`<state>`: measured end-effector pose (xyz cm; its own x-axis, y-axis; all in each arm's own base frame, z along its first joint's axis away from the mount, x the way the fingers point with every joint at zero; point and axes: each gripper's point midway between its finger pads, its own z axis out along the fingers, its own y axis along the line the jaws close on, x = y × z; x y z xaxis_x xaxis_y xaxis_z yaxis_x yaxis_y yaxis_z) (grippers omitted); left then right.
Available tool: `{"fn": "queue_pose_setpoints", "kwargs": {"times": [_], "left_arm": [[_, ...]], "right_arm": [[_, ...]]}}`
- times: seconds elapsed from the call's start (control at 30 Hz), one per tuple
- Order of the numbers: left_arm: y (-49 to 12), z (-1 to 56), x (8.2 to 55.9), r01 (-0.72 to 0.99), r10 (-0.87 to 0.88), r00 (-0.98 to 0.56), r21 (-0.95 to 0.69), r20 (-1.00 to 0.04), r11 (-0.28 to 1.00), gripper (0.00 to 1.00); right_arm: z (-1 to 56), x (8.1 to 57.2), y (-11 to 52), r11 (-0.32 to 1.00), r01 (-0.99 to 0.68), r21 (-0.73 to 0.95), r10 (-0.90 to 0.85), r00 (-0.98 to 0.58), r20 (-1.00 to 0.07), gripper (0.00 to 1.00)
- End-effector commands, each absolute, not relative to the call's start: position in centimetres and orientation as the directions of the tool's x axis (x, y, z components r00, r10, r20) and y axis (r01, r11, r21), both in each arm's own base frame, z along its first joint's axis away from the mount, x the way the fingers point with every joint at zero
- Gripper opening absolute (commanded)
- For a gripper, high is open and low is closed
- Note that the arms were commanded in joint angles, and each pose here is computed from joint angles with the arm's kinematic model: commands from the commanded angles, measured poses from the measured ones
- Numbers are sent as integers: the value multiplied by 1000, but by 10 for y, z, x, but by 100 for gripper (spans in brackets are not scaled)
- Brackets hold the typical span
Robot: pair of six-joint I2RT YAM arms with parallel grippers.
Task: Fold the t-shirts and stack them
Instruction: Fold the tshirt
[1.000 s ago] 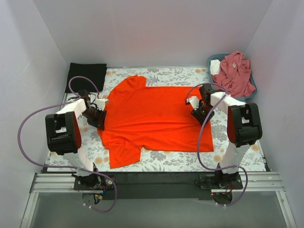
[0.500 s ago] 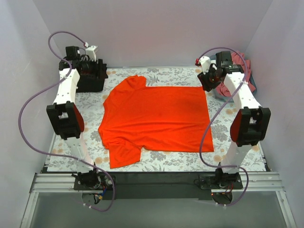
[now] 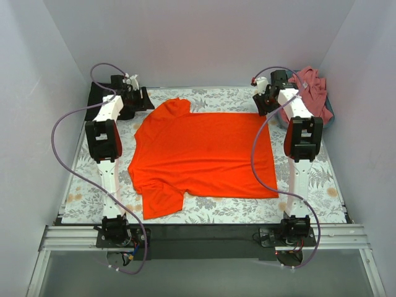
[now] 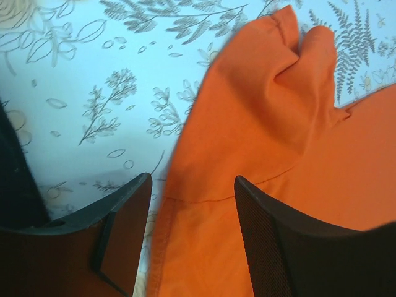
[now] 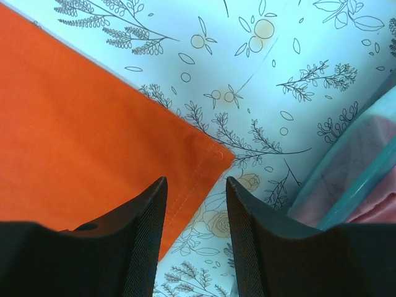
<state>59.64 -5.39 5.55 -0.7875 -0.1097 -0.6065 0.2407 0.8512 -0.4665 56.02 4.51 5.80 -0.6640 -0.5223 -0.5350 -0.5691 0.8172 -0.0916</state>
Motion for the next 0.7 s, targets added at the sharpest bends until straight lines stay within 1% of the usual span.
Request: {"fn": "queue_pose_setpoints", "kwargs": {"times": [0.0, 0.03, 0.23, 0.33, 0.5, 0.67], "left_arm": [[-71, 104, 612, 323, -91, -695, -422, -713, 847, 55], [-75, 99, 611, 325, -85, -700, -423, -709, 846, 55], [-81, 91, 612, 328, -77, -703, -419, -707, 846, 55], [-81, 93, 616, 326, -83, -698, -419, -711, 848, 56], [-84, 95, 624, 324, -89, -682, -409, -726, 853, 58], [-84, 92, 626, 318, -84, -681, -398, -728, 861, 59]], "right_arm": [[85, 584, 37, 854, -504, -130, -468, -636, -613, 50], [86, 589, 35, 862, -488, -139, -457, -630, -628, 50], [58, 582, 35, 879, -466, -99, -425, -674, -605, 47], [45, 579, 34, 881, -465, -85, -421, -691, -588, 44], [32, 577, 28, 893, -446, -58, -395, -717, -575, 44], [12, 561, 30, 889, -457, -31, -402, -745, -532, 47]]}}
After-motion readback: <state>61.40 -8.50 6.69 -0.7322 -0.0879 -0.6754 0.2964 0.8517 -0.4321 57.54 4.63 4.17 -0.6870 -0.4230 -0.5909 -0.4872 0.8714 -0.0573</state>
